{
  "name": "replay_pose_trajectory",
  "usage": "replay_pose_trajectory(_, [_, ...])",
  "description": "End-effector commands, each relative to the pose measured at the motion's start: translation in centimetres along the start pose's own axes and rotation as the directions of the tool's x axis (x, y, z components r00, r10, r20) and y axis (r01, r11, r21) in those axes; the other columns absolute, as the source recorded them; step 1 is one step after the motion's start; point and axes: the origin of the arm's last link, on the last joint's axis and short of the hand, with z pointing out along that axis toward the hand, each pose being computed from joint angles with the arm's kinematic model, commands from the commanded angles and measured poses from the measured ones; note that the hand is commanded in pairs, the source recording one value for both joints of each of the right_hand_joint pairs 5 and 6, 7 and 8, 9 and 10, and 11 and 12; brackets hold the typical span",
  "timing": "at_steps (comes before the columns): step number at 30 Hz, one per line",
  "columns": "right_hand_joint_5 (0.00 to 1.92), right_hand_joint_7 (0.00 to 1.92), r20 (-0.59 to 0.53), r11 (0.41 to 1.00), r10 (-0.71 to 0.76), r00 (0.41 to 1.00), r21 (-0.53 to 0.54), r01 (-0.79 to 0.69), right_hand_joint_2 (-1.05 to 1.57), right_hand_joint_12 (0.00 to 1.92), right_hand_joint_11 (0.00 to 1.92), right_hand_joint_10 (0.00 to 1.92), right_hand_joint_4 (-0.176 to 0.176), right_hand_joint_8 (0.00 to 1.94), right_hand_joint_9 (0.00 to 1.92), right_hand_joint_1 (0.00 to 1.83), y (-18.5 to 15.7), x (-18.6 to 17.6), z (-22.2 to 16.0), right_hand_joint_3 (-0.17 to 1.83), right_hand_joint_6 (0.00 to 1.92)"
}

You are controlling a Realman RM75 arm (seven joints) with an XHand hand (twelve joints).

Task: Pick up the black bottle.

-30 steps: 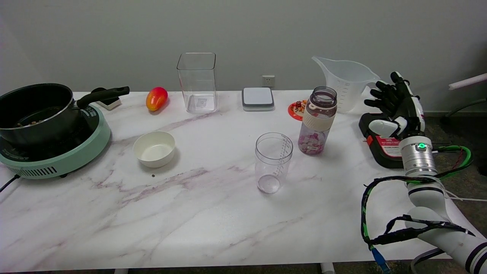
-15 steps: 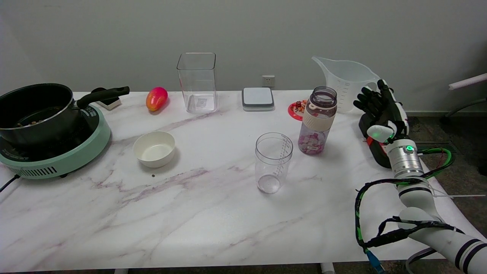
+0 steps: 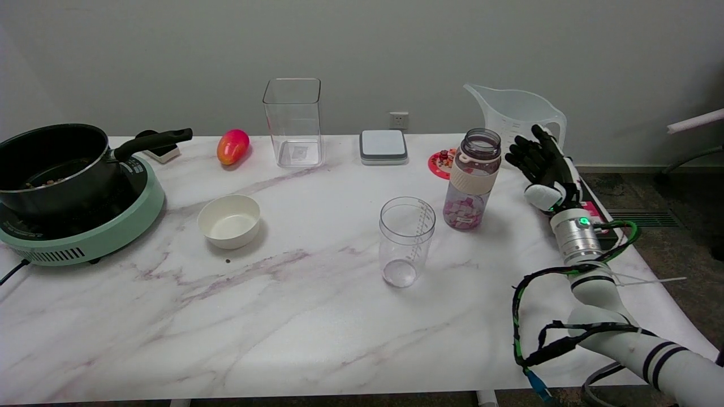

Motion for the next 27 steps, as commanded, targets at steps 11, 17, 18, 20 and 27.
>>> replay_pose_trajectory(11, [0.19,0.43,0.119,1.0,0.029,0.992,-0.004,-0.028,-0.89,0.5,0.5,0.45,0.0,0.43,0.45,1.18,2.2,-4.9,1.9,0.99,0.19])
replay_pose_trajectory(17, [0.23,0.44,0.134,1.0,0.02,0.991,-0.013,-0.018,-0.87,0.51,0.51,0.46,0.0,0.44,0.46,1.2,2.5,-5.3,1.9,0.97,0.23])
replay_pose_trajectory(18, [0.23,0.44,0.134,1.0,0.02,0.991,-0.012,-0.018,-0.87,0.51,0.51,0.46,0.0,0.44,0.46,1.2,2.5,-5.4,2.0,0.97,0.23])
replay_pose_trajectory(20, [0.25,0.44,0.132,1.0,0.024,0.991,-0.013,-0.023,-0.87,0.51,0.51,0.46,0.0,0.44,0.46,1.21,2.5,-5.6,2.0,0.98,0.25])
replay_pose_trajectory(27, [0.26,0.44,0.134,1.0,0.024,0.991,-0.014,-0.022,-0.85,0.5,0.5,0.47,0.0,0.44,0.47,1.23,2.8,-6.0,2.1,0.99,0.26])
